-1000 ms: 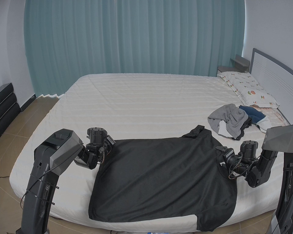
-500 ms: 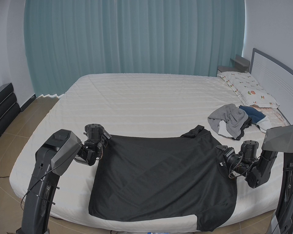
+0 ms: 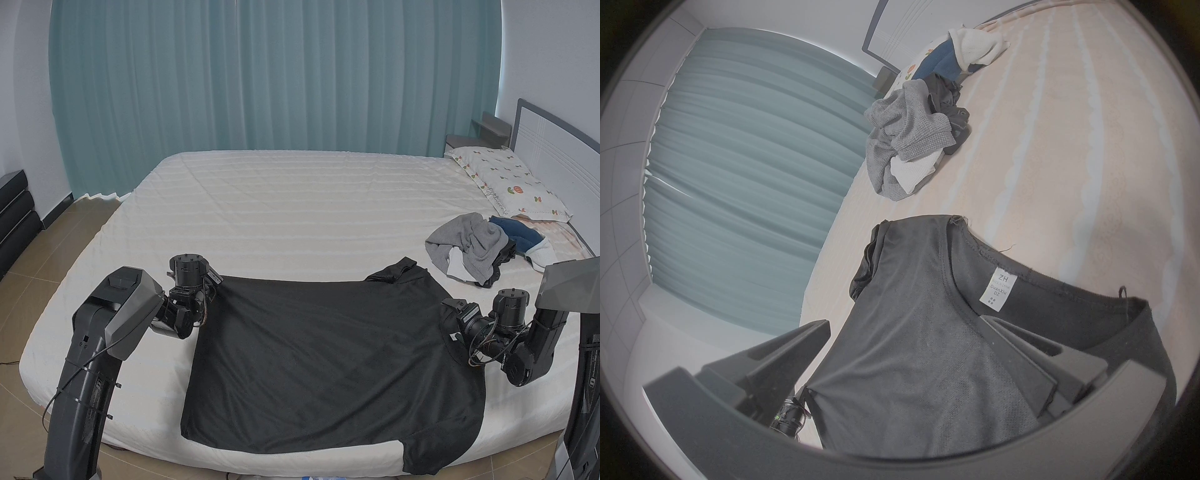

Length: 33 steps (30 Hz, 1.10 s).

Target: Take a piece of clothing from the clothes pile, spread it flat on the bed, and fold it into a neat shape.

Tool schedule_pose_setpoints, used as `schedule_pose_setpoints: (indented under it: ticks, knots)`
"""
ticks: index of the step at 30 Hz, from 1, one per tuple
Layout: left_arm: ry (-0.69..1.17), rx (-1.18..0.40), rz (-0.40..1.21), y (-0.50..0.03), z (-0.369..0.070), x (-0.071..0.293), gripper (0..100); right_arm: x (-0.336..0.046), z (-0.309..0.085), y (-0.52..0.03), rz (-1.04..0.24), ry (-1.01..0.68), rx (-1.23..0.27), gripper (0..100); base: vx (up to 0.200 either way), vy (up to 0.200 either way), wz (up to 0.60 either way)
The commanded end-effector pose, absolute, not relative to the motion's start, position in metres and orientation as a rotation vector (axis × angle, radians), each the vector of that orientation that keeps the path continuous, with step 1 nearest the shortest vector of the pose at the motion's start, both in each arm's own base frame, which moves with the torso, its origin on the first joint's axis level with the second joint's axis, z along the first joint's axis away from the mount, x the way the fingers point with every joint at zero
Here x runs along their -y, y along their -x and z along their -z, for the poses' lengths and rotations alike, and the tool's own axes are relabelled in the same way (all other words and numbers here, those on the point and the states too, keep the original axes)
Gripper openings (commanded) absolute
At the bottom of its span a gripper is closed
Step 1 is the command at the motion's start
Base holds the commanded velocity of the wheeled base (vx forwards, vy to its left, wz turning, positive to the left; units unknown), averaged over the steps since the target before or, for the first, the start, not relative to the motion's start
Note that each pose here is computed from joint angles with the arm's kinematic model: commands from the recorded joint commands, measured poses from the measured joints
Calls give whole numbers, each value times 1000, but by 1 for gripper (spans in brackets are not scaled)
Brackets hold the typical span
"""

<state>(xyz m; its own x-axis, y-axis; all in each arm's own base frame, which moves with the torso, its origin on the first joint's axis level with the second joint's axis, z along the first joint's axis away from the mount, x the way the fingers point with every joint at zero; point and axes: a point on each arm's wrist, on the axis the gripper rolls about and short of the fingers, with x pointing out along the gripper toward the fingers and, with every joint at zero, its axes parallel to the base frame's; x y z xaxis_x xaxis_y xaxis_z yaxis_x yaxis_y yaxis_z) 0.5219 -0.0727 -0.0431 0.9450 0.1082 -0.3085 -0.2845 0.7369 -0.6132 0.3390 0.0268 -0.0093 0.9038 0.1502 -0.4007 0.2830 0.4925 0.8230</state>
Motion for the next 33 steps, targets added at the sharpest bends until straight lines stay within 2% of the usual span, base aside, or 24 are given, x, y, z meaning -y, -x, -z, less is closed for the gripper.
schedule_pose_setpoints:
  ticks: [1, 19, 32, 33]
  knots:
    - [714, -258, -226, -523, 43, 69, 0, -26, 9, -339, 84, -1064, -455, 100, 0, 0, 0]
    - [711, -233, -281, -525, 43, 54, 0, -25, 8, -339, 85, -1065, -451, 100, 0, 0, 0]
    - [726, -243, -282, -522, 42, 57, 0, -26, 8, -339, 82, -1065, -452, 100, 0, 0, 0]
    - [726, -248, -282, -521, 44, 58, 100, -26, 8, -339, 82, -1065, -452, 100, 0, 0, 0]
